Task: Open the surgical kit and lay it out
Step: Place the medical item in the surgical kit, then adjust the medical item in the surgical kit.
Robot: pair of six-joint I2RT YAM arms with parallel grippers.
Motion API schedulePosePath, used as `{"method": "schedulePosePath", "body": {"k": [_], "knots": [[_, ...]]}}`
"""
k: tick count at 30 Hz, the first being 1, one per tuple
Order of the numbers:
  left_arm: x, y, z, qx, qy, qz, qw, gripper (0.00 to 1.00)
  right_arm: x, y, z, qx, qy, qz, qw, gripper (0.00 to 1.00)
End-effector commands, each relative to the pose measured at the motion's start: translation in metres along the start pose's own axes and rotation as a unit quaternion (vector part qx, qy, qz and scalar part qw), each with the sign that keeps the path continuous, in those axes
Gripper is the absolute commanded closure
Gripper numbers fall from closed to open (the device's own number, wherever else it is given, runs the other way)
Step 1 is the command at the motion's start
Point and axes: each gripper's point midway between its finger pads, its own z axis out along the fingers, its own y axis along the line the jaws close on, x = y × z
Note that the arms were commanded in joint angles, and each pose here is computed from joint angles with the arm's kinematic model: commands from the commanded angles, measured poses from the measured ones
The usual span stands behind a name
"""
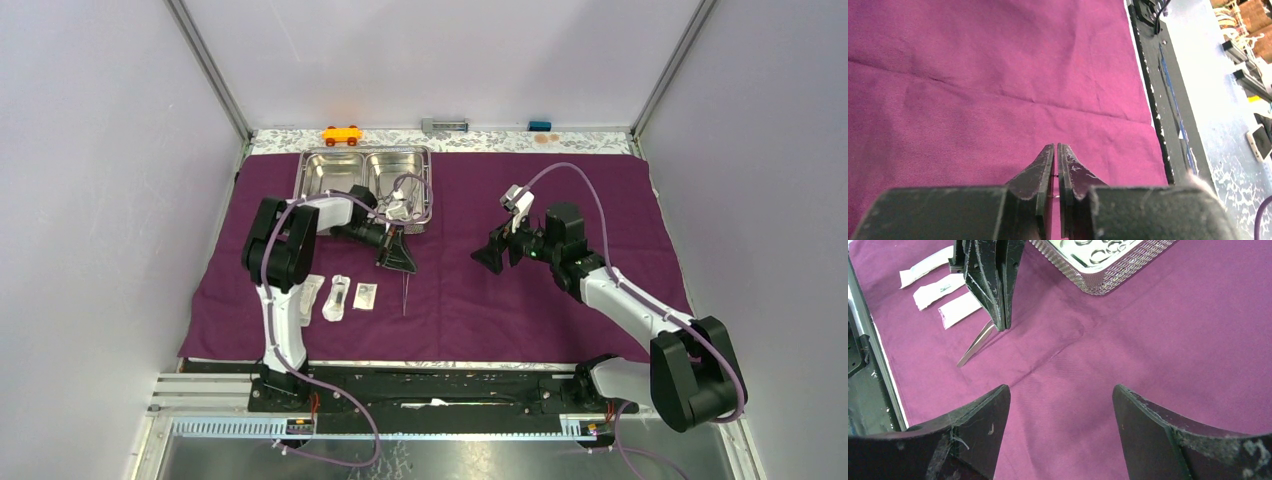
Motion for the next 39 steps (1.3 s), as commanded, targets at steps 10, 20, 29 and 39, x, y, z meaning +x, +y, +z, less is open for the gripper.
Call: {"method": "schedulePosePath", "body": {"k": [10, 20, 29, 39], "knots": [[-0.012, -0.005, -0.012, 0.056, -0.077, 0.0, 0.995, 0.8, -0.001, -0.001, 0.002, -0.007, -0.004, -0.01, 1.0, 0.19], [-0.012, -0.004, -0.017, 0.05, -0.081, 0.009, 0.995, 0.02, 0.002, -0.001, 0.004, -0.009, 0.0, -0.007, 1.0, 0.19], [-0.029, -0.017, -0.028, 0.037, -0.077, 0.053, 0.995, 0.01, 0.001, -0.004, 0.005, -0.005, 0.001, -0.006, 1.0, 0.21], [-0.072, -0.015, -0.053, -0.04, -0.016, 0.033, 0.999, 0.01, 0.0, -0.004, 0.005, -0.003, 0.001, -0.006, 1.0, 0.21]]}}
